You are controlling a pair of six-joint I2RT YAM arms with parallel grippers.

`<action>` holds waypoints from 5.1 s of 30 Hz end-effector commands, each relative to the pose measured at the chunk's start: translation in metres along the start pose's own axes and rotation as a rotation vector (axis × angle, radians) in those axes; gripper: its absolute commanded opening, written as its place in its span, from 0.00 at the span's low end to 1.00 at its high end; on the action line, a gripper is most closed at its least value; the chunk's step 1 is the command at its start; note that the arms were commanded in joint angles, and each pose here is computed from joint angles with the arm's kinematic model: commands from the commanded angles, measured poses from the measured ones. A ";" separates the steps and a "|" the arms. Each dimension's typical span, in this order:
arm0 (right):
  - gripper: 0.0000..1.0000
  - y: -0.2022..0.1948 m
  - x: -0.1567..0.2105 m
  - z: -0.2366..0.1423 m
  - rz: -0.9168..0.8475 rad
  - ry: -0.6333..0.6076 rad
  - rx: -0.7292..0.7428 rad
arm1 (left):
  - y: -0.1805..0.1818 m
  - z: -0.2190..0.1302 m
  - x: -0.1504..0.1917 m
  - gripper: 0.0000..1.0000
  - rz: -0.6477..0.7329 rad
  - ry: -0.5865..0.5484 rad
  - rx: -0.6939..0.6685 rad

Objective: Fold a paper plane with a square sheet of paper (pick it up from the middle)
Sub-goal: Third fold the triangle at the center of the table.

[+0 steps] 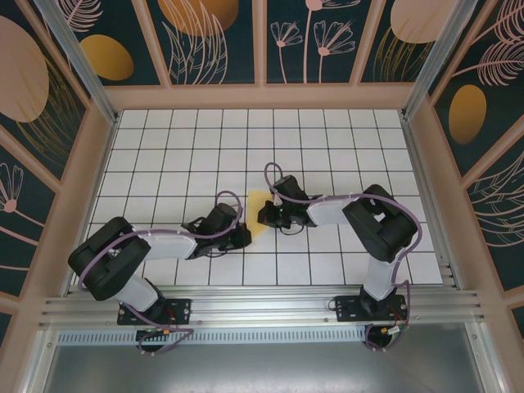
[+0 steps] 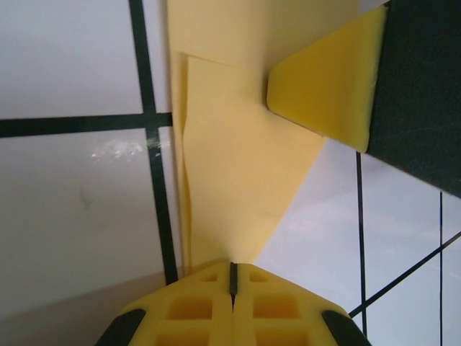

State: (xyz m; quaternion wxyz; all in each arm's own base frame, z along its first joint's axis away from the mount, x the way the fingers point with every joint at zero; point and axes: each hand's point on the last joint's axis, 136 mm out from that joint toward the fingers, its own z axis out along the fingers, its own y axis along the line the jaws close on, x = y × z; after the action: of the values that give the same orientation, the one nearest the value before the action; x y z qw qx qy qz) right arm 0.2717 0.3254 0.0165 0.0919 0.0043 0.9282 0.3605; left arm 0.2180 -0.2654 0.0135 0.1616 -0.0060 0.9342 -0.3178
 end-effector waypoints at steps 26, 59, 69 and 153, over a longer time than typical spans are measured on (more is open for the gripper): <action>0.04 -0.050 0.008 0.006 0.052 0.000 0.201 | 0.042 -0.044 0.027 0.02 -0.048 0.006 -0.157; 0.07 0.008 -0.020 -0.017 0.027 -0.083 0.022 | 0.019 0.026 -0.033 0.00 0.041 -0.009 -0.215; 0.07 0.009 -0.012 -0.044 0.034 -0.123 -0.022 | 0.034 0.023 -0.020 0.00 0.032 -0.005 -0.231; 0.10 -0.025 -0.005 -0.019 0.112 -0.104 0.156 | -0.046 -0.012 0.010 0.15 0.101 0.158 0.180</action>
State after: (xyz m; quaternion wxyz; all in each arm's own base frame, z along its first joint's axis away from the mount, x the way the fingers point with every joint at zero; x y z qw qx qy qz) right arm 0.2829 0.3023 0.0183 0.1237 0.0677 0.9403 0.3096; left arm 0.2042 -0.2940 0.0545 0.1183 0.0849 0.9107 -0.3865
